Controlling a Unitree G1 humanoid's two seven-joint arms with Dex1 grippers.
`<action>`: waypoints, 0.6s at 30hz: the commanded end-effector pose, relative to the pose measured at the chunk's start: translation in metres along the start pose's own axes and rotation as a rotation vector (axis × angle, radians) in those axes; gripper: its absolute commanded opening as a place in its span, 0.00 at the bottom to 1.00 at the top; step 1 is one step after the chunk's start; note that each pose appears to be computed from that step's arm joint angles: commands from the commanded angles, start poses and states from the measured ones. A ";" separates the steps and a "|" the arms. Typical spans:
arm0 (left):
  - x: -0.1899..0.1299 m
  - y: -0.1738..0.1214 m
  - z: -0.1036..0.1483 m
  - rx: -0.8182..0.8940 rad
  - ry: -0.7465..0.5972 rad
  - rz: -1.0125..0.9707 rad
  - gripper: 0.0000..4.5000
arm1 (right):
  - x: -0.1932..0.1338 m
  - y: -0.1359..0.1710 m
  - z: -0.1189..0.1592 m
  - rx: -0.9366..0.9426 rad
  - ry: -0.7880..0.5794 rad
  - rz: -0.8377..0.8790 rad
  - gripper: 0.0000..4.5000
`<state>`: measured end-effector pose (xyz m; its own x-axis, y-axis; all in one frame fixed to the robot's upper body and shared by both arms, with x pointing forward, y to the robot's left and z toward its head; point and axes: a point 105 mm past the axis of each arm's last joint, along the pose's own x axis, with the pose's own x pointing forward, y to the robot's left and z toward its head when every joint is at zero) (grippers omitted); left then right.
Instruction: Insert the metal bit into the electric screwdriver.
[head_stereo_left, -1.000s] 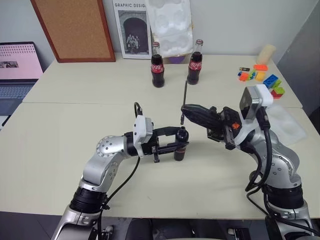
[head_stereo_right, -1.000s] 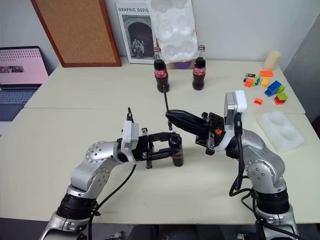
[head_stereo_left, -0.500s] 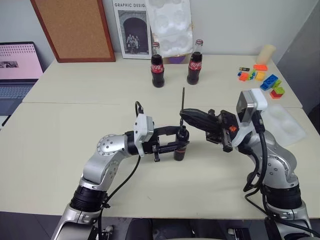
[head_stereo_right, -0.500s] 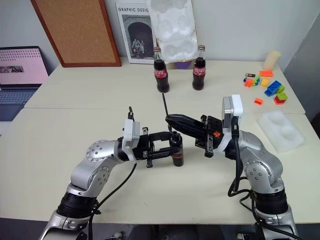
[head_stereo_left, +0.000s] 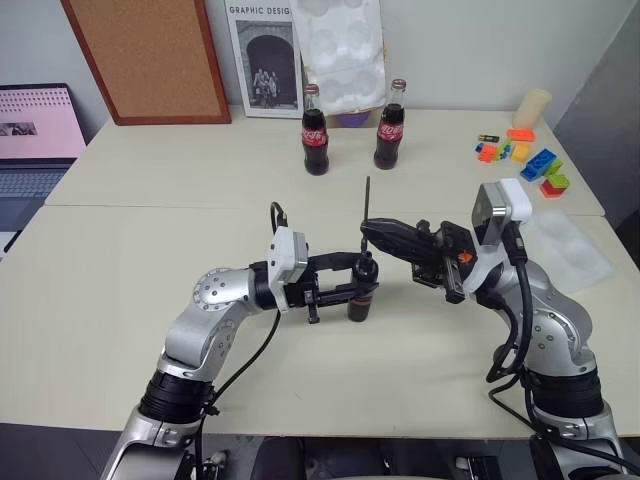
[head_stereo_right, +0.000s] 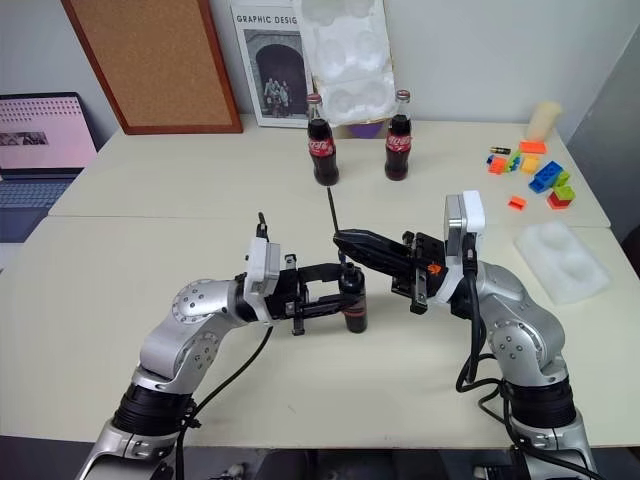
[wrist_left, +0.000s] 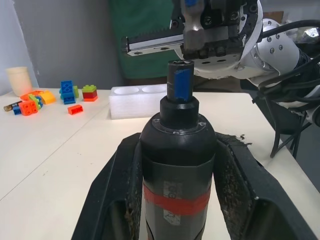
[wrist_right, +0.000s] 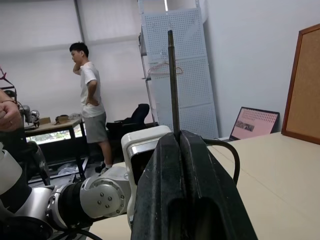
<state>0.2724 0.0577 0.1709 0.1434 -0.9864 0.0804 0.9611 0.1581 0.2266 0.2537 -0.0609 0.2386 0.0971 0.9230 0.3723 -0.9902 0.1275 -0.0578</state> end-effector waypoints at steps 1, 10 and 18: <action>-0.001 -0.002 0.000 0.010 0.020 -0.018 0.36 | -0.004 0.000 0.007 -0.036 -0.020 -0.003 0.00; -0.001 -0.003 0.000 0.011 0.021 -0.023 0.36 | -0.008 -0.003 0.005 -0.044 -0.017 -0.025 0.00; -0.001 -0.004 -0.001 0.011 0.024 -0.025 0.36 | -0.009 -0.004 0.003 -0.038 -0.012 -0.025 0.00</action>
<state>0.2721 0.0583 0.1709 0.1415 -0.9869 0.0770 0.9609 0.1557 0.2290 0.2581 -0.0659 0.2343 0.1200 0.9199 0.3733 -0.9872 0.1504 -0.0533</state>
